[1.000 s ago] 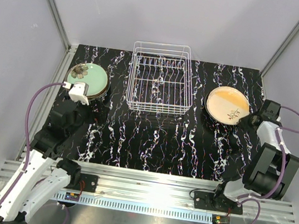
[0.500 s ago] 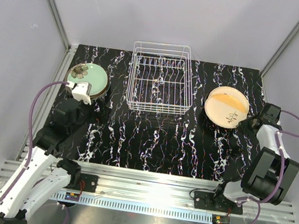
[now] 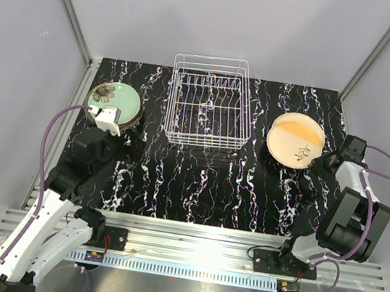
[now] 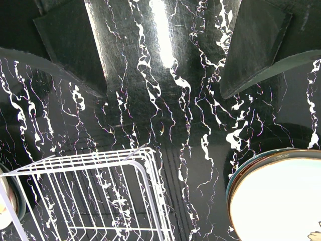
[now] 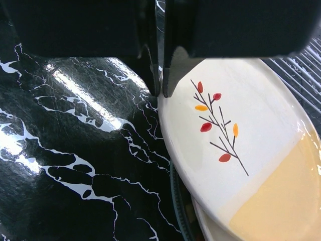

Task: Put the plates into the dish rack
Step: Grab a plate with the right arm

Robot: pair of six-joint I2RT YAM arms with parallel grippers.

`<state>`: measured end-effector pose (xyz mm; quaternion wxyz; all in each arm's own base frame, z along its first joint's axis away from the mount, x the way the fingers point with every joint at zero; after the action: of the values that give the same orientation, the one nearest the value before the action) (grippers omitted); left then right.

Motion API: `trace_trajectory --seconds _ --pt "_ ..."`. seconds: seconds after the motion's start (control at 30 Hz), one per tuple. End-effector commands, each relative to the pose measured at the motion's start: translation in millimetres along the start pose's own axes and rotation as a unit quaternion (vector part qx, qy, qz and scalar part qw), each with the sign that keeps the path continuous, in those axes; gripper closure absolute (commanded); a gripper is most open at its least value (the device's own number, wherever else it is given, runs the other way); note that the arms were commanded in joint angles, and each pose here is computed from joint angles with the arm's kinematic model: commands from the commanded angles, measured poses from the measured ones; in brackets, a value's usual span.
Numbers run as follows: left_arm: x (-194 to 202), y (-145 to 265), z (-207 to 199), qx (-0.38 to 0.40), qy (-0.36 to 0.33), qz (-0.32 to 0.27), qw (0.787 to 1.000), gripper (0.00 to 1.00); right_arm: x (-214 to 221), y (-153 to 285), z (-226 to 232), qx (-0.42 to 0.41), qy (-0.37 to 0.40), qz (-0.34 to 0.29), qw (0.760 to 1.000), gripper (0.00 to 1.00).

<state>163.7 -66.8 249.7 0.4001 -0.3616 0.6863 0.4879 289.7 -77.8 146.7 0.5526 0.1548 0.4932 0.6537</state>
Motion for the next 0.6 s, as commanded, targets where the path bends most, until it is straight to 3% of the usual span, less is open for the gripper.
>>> trace_trajectory --seconds 0.0,0.2,0.57 --pt "-14.8 2.7 -6.3 0.022 -0.002 -0.028 0.999 0.01 -14.3 3.0 17.5 -0.045 0.001 -0.015 0.999 1.0" --pt "-15.6 3.1 -6.1 0.021 -0.002 -0.03 0.999 0.01 -16.7 3.0 19.5 -0.047 -0.001 -0.016 0.999 0.93" --pt "-15.0 3.0 -6.2 0.023 -0.003 -0.029 0.999 0.01 -15.5 0.3 17.6 -0.047 0.0 -0.013 0.999 0.58"
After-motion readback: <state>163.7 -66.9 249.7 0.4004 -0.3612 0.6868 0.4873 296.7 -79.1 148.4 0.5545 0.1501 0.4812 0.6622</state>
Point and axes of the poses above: each gripper's point midway between its finger pads, its own y axis back along the fingers, its own z axis along the line the jaws close on, x = y × z, the point moved 9 cm from there along y, back along the fingers, and after that the axes turned 3 degrees about -y, right-handed, at the moved point
